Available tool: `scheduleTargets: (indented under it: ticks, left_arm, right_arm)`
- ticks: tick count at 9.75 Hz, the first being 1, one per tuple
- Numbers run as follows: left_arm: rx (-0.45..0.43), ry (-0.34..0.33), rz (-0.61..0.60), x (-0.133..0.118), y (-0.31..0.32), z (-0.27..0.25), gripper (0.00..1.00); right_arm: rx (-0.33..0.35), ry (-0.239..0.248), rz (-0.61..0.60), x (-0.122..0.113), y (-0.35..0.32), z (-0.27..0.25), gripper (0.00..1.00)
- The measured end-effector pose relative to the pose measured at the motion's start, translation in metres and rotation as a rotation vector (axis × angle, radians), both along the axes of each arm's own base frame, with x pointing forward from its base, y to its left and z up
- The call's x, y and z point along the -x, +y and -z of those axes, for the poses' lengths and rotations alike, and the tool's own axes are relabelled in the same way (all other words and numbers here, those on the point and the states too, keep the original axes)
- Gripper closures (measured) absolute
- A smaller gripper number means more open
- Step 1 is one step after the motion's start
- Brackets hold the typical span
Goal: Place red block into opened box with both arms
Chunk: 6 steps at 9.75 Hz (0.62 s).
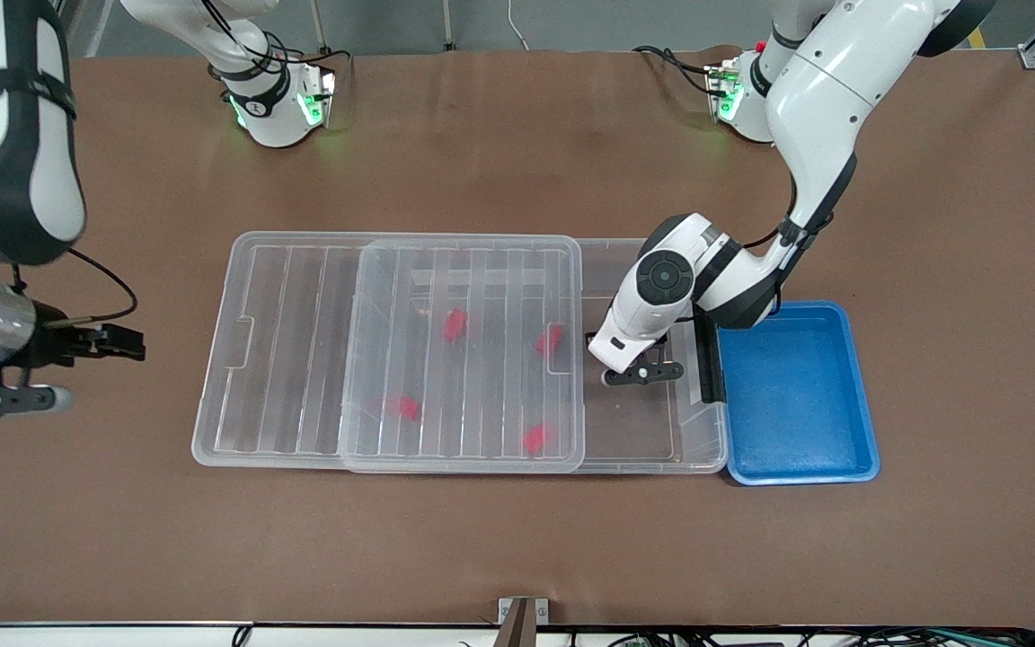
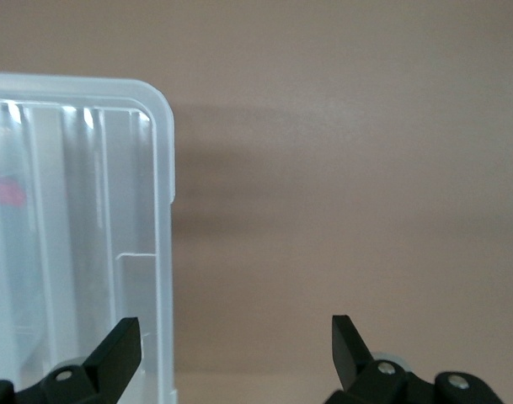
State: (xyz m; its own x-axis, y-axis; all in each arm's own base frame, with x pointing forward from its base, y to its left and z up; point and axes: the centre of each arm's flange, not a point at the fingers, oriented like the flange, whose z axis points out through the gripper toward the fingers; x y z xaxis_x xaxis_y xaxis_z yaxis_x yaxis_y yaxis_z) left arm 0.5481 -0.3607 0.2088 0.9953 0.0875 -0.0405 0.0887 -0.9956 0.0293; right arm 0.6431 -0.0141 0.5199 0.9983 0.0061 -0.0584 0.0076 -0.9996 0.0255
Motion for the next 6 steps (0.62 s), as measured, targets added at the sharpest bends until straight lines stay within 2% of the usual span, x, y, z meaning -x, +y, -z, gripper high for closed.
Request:
scheduleTargets:
  ticks: [3, 5, 6]
  left_arm:
    - [0.001, -0.011, 0.012, -0.001, -0.001, 0.005, 0.64]
    - [0.004, -0.018, 0.012, -0.003, -0.002, 0.003, 0.39]
    - [0.006, -0.027, 0.010, -0.007, -0.002, -0.001, 0.23]
  right_arm:
    - [-0.008, -0.036, 0.055, 0.018, -0.007, -0.040, 0.00]
    - [-0.014, -0.043, 0.092, 0.035, -0.016, -0.067, 0.00]
    - [-0.020, -0.040, 0.111, 0.049, -0.026, -0.086, 0.00]
